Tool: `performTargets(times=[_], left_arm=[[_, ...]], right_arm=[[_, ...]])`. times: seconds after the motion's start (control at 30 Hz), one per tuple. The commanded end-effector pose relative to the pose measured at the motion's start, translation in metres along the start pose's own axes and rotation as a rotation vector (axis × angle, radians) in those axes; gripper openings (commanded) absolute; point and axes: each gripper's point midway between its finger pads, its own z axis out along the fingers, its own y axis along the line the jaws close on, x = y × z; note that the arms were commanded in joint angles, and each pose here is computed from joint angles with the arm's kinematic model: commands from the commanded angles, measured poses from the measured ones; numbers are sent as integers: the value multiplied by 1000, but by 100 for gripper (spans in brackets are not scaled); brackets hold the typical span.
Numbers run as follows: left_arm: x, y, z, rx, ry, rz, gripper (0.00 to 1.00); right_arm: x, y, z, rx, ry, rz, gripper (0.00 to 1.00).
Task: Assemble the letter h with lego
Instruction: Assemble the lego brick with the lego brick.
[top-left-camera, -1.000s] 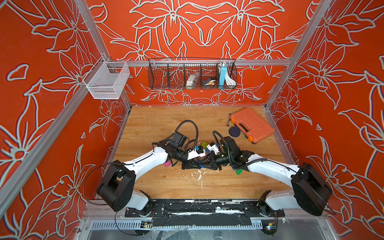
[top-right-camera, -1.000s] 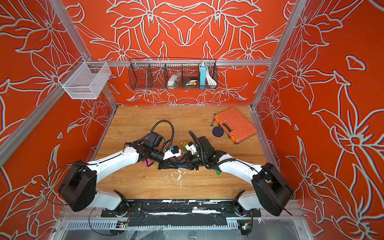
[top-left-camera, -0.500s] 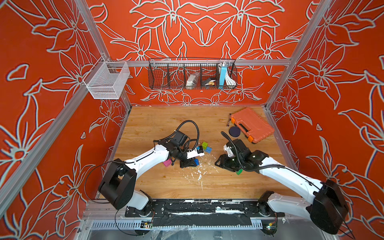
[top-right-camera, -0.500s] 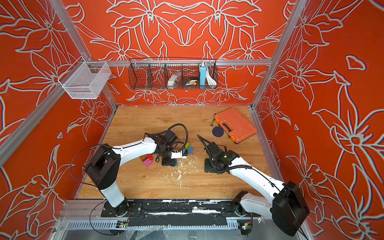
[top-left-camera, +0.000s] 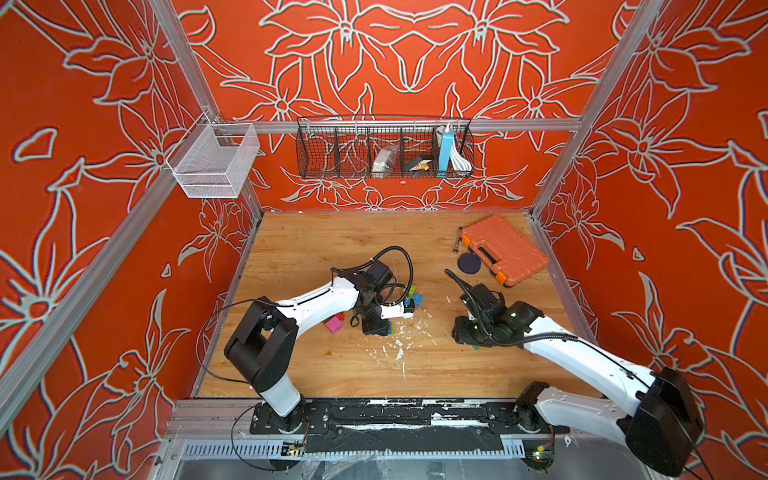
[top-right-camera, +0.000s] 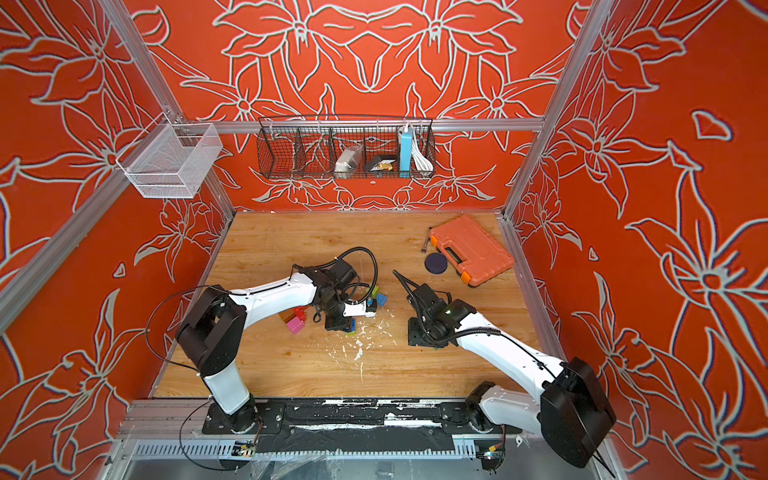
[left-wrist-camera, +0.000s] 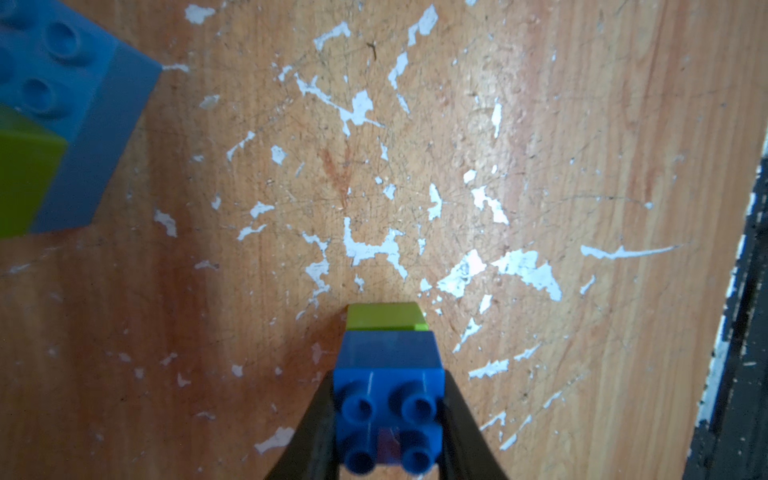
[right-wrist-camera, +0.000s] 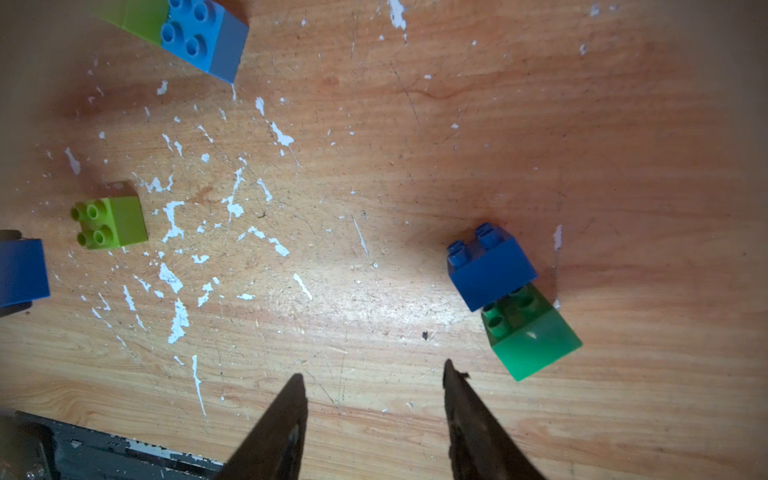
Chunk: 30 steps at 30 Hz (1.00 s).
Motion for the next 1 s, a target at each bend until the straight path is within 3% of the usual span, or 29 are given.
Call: performTargets(times=[0.0, 0.73, 0.97], left_arm=[[5, 1, 3, -14, 47, 27, 23], [-11, 13, 24, 11, 23, 55, 25], [1, 10, 39, 59, 85, 53, 25]], right_arm=[[-2, -7, -1, 38, -8, -4, 55], [-2, 1, 5, 11, 17, -20, 55], [2, 4, 8, 2, 49, -30, 54]])
